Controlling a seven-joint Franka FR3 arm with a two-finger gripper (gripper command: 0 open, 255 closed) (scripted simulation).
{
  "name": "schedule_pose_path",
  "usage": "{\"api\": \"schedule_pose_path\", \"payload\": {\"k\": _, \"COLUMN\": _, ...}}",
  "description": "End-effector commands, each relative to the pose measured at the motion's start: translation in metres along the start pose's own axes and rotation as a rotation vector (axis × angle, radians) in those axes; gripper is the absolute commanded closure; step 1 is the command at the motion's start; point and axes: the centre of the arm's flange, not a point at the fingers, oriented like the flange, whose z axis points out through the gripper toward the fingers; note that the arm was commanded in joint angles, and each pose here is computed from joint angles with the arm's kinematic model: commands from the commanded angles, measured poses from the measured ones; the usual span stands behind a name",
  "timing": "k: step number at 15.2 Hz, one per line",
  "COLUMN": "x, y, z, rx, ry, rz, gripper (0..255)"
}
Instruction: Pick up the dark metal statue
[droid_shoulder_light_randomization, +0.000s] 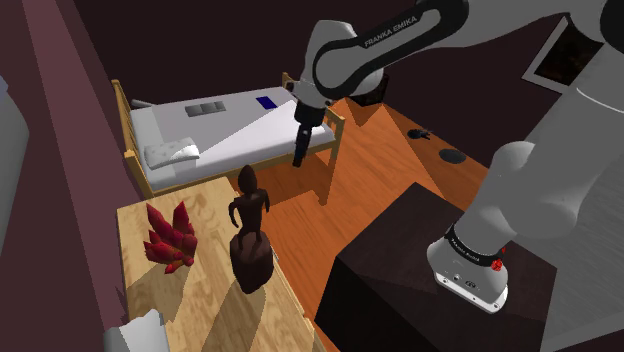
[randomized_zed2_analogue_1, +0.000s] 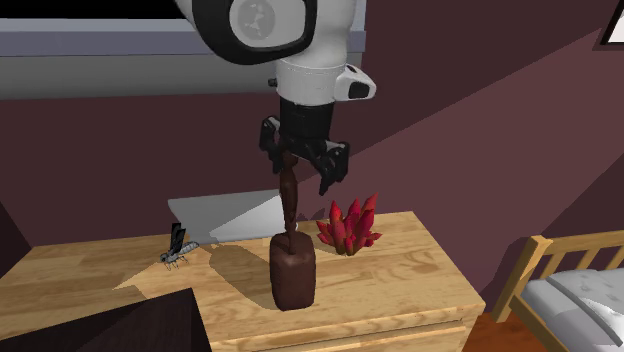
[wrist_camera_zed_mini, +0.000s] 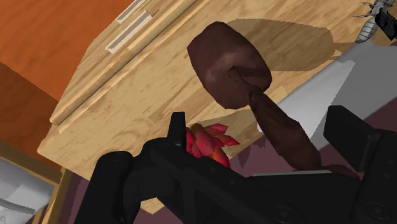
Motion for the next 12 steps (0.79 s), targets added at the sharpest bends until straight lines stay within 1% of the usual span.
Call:
{"api": "schedule_pose_path", "payload": {"k": 1, "x": 0.016, "y": -0.007, "z": 0.017, "rx": 0.016, "ry": 0.010, "rz": -0.061, "gripper": 0}}
{"api": "schedule_pose_path", "payload": {"k": 9, "x": 0.073, "y": -0.056, "z": 0.080, "rx": 0.078, "ry": 0.047, "rz": -0.300, "gripper": 0}}
{"api": "schedule_pose_path", "payload": {"k": 10, "x": 0.077, "y": -0.061, "z": 0.084, "rx": 0.083, "ry": 0.050, "rz": -0.318, "gripper": 0}}
{"api": "schedule_pose_path", "payload": {"k": 12, "x": 0.075, "y": -0.059, "z": 0.095, "rx": 0.083, "ry": 0.050, "rz": -0.318, "gripper": 0}}
